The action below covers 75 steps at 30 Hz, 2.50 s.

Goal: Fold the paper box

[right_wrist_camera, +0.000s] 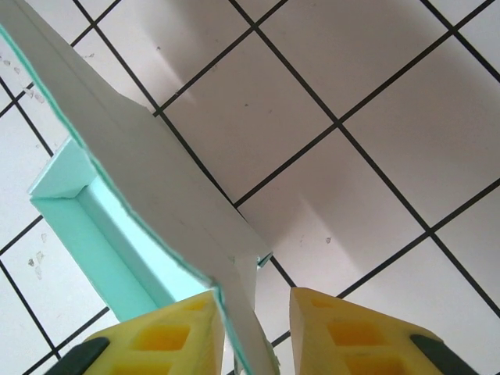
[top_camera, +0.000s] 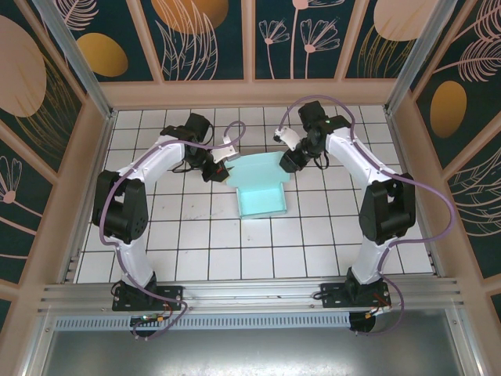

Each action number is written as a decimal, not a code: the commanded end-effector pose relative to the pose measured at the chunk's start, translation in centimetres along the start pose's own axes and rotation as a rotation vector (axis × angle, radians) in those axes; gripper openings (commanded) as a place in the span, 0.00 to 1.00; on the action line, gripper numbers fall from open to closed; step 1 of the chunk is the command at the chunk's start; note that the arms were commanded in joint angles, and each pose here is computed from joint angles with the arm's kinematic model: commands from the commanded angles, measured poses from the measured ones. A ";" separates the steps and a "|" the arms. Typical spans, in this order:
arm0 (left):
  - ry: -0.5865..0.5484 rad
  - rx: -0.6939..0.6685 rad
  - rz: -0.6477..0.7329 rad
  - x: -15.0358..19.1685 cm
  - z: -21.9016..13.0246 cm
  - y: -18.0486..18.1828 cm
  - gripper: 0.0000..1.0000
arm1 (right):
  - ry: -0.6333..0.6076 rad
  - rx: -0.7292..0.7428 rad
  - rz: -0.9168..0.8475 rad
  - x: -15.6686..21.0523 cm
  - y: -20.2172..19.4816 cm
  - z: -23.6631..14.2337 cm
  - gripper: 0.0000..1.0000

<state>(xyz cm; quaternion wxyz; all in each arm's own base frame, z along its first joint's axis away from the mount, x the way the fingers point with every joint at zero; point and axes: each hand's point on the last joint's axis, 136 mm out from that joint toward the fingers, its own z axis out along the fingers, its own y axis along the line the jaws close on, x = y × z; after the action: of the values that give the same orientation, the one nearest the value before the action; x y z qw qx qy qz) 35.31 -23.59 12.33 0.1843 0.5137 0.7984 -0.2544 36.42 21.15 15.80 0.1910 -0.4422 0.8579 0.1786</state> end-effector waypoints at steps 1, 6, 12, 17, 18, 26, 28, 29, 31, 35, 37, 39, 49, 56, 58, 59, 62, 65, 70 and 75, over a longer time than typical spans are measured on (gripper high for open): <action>0.000 0.030 0.015 0.0 0.3 -0.6 0.01 | 0.038 -0.046 -0.001 0.9 0.8 0.4 0.26; 0.001 0.034 0.012 -0.1 0.3 -0.6 0.01 | 0.042 -0.052 0.002 1.0 0.9 0.5 0.14; 0.000 0.034 0.013 -0.1 0.3 -0.6 0.03 | 0.041 -0.048 0.002 0.9 0.8 0.5 0.00; -0.010 0.028 0.010 -0.4 0.2 -0.5 0.17 | 0.030 -0.037 0.000 0.6 0.7 0.3 0.00; -0.014 0.025 0.008 -0.5 0.2 -0.4 0.19 | 0.030 -0.036 0.001 0.7 0.7 0.3 0.00; -0.027 0.029 0.003 -1.0 0.0 -0.4 0.19 | 0.031 -0.035 0.000 0.7 0.9 0.3 0.00; -0.032 0.029 0.000 -1.1 0.0 -0.4 0.20 | 0.032 -0.037 -0.002 0.7 1.0 0.3 0.00; -0.038 0.030 0.003 -1.2 -0.1 -0.4 0.20 | 0.032 -0.037 -0.002 0.7 1.0 0.3 0.00; -0.047 0.024 0.003 -1.5 -0.1 -0.3 0.21 | 0.033 -0.037 -0.002 0.7 1.0 0.3 0.00; -0.084 -0.010 0.006 -2.3 -0.5 0.2 0.21 | 0.033 -0.040 -0.004 0.7 1.1 0.4 0.00; -0.103 -0.026 0.009 -2.7 -0.6 0.4 0.22 | 0.035 -0.041 -0.004 0.7 1.1 0.4 0.00; -0.110 -0.039 0.007 -2.9 -0.8 0.6 0.22 | 0.035 -0.041 -0.003 0.8 1.1 0.4 0.00; -0.095 -0.007 0.002 -2.5 -0.6 0.1 0.07 | 0.036 -0.036 0.002 0.8 1.0 0.4 0.00; -0.115 -0.026 -0.012 -3.1 -0.7 0.6 0.00 | 0.009 0.000 0.033 0.0 0.5 0.3 0.00; -0.135 -0.050 -0.033 -3.7 -0.8 1.2 0.00 | -0.020 0.040 0.071 -0.6 -0.1 0.2 0.00; -0.151 -0.065 -0.052 -4.2 -0.8 1.6 0.00 | -0.041 0.067 0.098 -1.0 -0.6 0.1 0.00; -0.196 -0.127 -0.118 -5.3 -0.9 3.3 0.00 | -0.087 0.141 0.186 -2.0 -1.6 0.2 0.00; -0.268 -0.212 -0.215 -6.9 -1.4 5.6 0.00 | -0.117 0.201 0.272 -2.7 -2.4 0.4 0.00; -0.387 -0.288 -0.362 -9.1 -2.6 7.8 0.00 | -0.187 0.279 0.401 -4.1 -2.9 0.3 0.00; -0.426 -0.315 -0.469 -10.1 -2.1 8.8 0.00 | -0.311 0.340 0.581 -5.0 -3.7 0.4 0.00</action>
<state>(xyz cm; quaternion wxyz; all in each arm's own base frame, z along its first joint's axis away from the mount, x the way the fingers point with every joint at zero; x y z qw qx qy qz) 45.13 -24.61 14.86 0.3138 0.2674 0.8820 -0.2283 41.46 23.12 16.56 0.2995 -0.2038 0.9217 0.1385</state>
